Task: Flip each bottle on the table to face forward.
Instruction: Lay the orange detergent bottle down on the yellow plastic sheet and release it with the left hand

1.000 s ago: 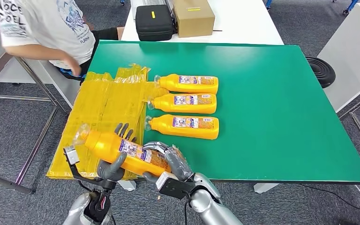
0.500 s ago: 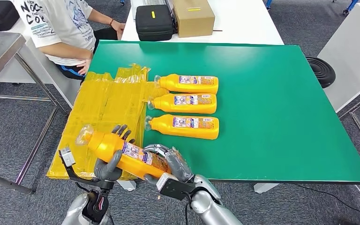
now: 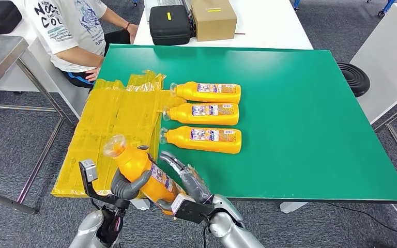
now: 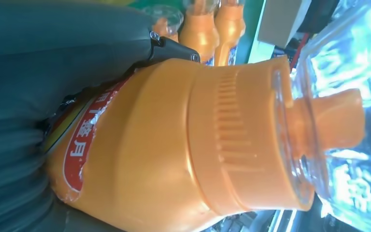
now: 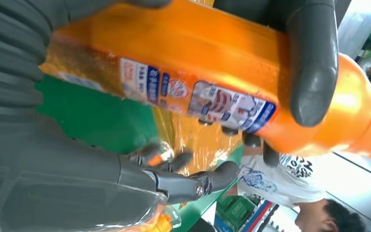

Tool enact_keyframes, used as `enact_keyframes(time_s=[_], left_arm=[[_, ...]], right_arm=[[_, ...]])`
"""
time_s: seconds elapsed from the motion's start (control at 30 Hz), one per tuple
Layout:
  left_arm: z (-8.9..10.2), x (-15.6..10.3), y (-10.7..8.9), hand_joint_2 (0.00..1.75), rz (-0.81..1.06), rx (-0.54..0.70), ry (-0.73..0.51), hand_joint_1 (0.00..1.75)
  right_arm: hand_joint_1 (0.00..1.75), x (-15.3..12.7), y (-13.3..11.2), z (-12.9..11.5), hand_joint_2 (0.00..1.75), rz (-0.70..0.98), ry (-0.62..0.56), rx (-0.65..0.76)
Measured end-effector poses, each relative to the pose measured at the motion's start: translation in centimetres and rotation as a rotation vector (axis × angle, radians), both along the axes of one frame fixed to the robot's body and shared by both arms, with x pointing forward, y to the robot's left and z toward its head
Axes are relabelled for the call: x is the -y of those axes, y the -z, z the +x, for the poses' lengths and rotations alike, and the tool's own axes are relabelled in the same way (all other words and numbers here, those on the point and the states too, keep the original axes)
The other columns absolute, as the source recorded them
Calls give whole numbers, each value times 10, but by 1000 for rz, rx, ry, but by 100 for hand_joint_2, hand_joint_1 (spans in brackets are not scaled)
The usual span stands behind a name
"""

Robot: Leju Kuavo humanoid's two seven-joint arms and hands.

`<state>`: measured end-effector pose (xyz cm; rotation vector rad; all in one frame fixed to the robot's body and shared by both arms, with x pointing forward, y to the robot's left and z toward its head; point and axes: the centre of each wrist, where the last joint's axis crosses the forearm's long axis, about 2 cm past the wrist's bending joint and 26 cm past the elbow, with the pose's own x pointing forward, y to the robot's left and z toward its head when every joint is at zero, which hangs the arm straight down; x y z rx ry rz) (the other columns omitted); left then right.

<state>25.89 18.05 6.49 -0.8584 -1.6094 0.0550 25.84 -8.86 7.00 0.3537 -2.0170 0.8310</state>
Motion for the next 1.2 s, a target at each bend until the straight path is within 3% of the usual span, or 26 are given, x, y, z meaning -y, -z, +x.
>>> enact_keyframes(time_s=[0.03, 0.23, 0.4, 0.57, 0.7, 0.83, 1.03, 1.2], left_arm=[[0, 0, 0, 175, 1, -2, -2, 175], [3, -5, -2, 175, 41, -11, -76, 175], [14, -25, -15, 175, 118, 42, -210, 175], [37, -54, -45, 175, 248, 177, -390, 175], [57, -80, -78, 175, 459, 345, -559, 175], [79, -107, -111, 175, 723, 487, -618, 175], [114, -140, -150, 175, 1102, 592, -502, 175], [128, -154, -152, 175, 1356, 587, -352, 175]], right_arm=[[0, 0, 0, 0, 0, 1, 1, 0], [0, -1, -3, 0, 0, 16, 22, -3], [0, 0, -6, -1, 0, 35, 30, 3], [0, 2, -7, -4, 0, 43, 37, 7], [0, 4, -8, -7, 0, 51, 46, 10], [0, 10, -9, -8, 175, 77, 81, 9], [0, 29, -13, -5, 175, 168, 199, 10], [0, 48, -21, 2, 175, 256, 302, 23]])
